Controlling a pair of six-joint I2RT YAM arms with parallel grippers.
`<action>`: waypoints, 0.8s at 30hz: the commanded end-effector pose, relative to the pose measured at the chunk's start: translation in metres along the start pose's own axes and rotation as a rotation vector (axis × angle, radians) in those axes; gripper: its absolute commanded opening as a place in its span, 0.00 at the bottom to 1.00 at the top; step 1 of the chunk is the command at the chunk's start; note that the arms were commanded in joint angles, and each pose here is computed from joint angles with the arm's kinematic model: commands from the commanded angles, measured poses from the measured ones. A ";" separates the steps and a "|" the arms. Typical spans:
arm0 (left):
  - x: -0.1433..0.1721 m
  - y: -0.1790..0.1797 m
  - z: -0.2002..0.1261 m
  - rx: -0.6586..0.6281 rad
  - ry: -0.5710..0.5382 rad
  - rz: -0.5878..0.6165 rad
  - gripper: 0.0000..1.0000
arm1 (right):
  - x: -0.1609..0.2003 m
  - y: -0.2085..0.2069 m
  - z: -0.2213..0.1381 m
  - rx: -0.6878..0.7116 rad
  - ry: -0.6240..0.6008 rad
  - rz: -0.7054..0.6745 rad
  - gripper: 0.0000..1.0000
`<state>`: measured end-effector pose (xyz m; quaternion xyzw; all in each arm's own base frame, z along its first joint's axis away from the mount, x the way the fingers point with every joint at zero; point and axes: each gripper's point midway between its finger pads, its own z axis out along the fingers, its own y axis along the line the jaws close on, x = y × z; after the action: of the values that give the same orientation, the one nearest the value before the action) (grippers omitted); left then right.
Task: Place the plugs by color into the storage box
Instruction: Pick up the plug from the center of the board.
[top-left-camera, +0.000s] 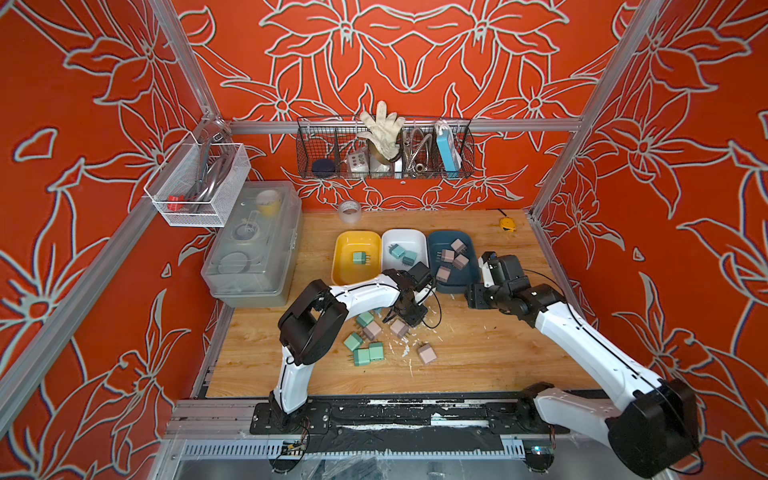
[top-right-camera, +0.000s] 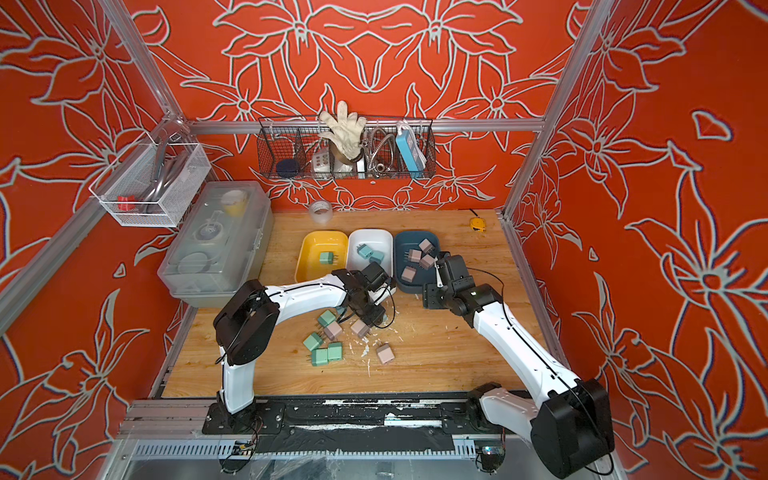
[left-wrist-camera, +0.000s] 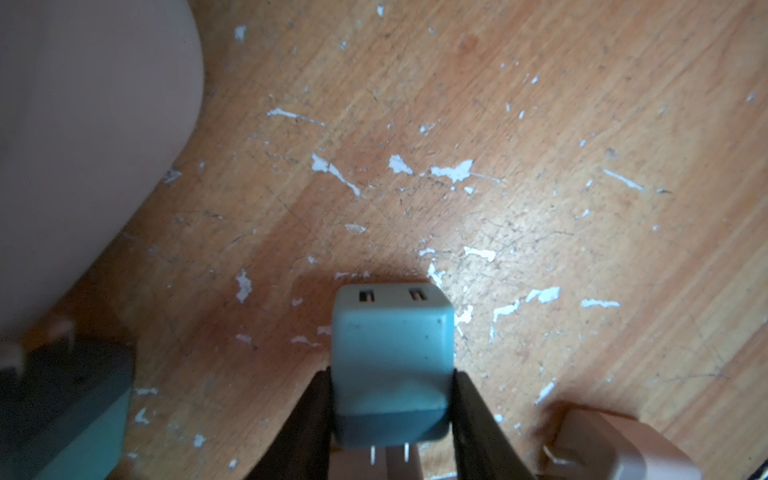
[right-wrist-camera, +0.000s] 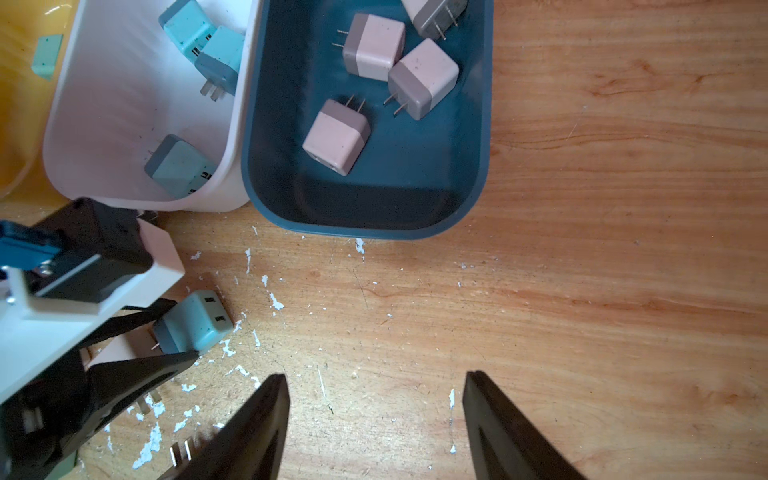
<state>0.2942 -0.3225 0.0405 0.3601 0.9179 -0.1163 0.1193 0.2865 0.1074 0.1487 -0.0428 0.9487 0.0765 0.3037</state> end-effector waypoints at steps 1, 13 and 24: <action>0.003 -0.005 -0.009 0.020 -0.006 0.017 0.32 | 0.003 -0.002 -0.003 0.006 -0.001 0.008 0.72; -0.001 -0.004 -0.004 0.012 -0.017 0.013 0.44 | 0.003 -0.003 -0.003 0.009 -0.002 0.009 0.72; 0.008 -0.001 0.012 0.007 0.034 0.006 0.49 | 0.008 -0.003 0.001 0.007 0.001 0.010 0.72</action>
<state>0.2931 -0.3228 0.0303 0.3606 0.9185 -0.1165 0.1128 0.2835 0.1062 0.1452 -0.0409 0.9494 0.0765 0.3019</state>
